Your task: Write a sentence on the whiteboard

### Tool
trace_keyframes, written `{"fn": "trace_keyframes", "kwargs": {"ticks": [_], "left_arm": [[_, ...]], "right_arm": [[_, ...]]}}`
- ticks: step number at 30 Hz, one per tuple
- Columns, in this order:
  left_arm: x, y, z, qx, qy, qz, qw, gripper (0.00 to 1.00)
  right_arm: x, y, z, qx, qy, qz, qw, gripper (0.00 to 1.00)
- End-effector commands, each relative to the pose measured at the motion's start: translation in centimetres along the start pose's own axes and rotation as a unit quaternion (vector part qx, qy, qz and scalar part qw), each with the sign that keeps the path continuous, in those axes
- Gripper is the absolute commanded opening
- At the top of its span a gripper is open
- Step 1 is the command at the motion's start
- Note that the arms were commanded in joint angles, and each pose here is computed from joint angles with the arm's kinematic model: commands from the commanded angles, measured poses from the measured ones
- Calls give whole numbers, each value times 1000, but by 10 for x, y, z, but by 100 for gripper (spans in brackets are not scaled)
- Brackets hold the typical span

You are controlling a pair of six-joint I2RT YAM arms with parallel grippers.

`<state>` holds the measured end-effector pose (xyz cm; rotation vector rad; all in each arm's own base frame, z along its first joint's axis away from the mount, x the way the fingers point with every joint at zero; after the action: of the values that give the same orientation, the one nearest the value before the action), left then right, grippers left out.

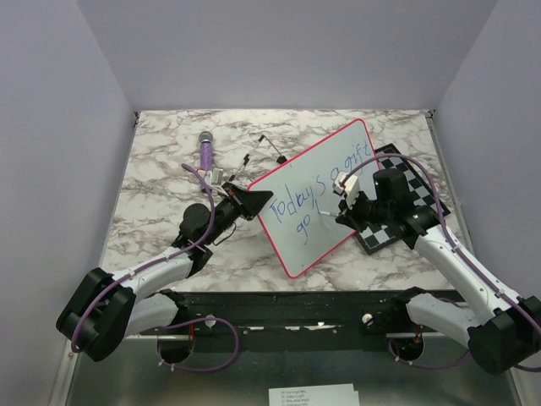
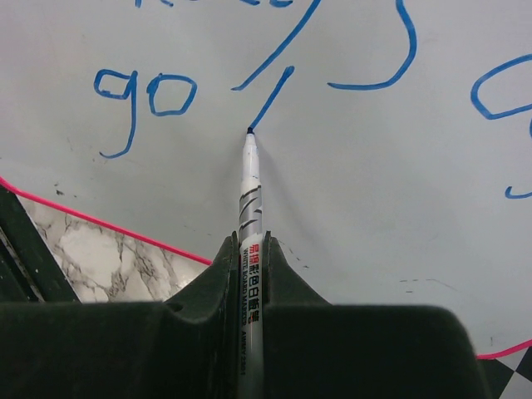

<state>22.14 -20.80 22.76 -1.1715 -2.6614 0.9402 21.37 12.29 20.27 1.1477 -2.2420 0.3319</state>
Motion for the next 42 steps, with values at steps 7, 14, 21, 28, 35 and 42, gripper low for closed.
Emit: {"fn": "trace_keyframes", "kwargs": {"ticks": [7, 14, 21, 28, 35, 42], "left_arm": [[-2, -23, -31, -14, -71, 50, 996, 0], [-2, -23, -31, -15, -71, 50, 996, 0], [-4, -22, -31, -16, -70, 50, 996, 0], [-4, -22, -30, -15, -70, 50, 996, 0], [-3, -22, -30, -15, -70, 49, 996, 0], [-3, -22, -30, -15, -70, 49, 996, 0]], "right_arm": [[2, 4, 8, -4, 11, -9, 1000, 1], [3, -2, -9, -2, -15, 4, 1000, 1], [2, -4, -18, -4, -31, 5, 999, 1], [-4, -2, -20, -10, -29, -18, 999, 0], [-7, 7, -10, -7, -10, -57, 998, 0], [-4, 10, 6, 0, 17, -60, 998, 1]]}}
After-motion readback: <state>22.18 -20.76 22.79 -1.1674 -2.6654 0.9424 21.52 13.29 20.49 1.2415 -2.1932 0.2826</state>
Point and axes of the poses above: each gripper's point midway between its finger pads, its own x axis back along the fingers, its own y axis along the line the jaws close on, z = x × y, the point moved 7 cm from there along x, back along the fingers, and after that the axes turned 11 degrees about -x, right-handed, at the moved point
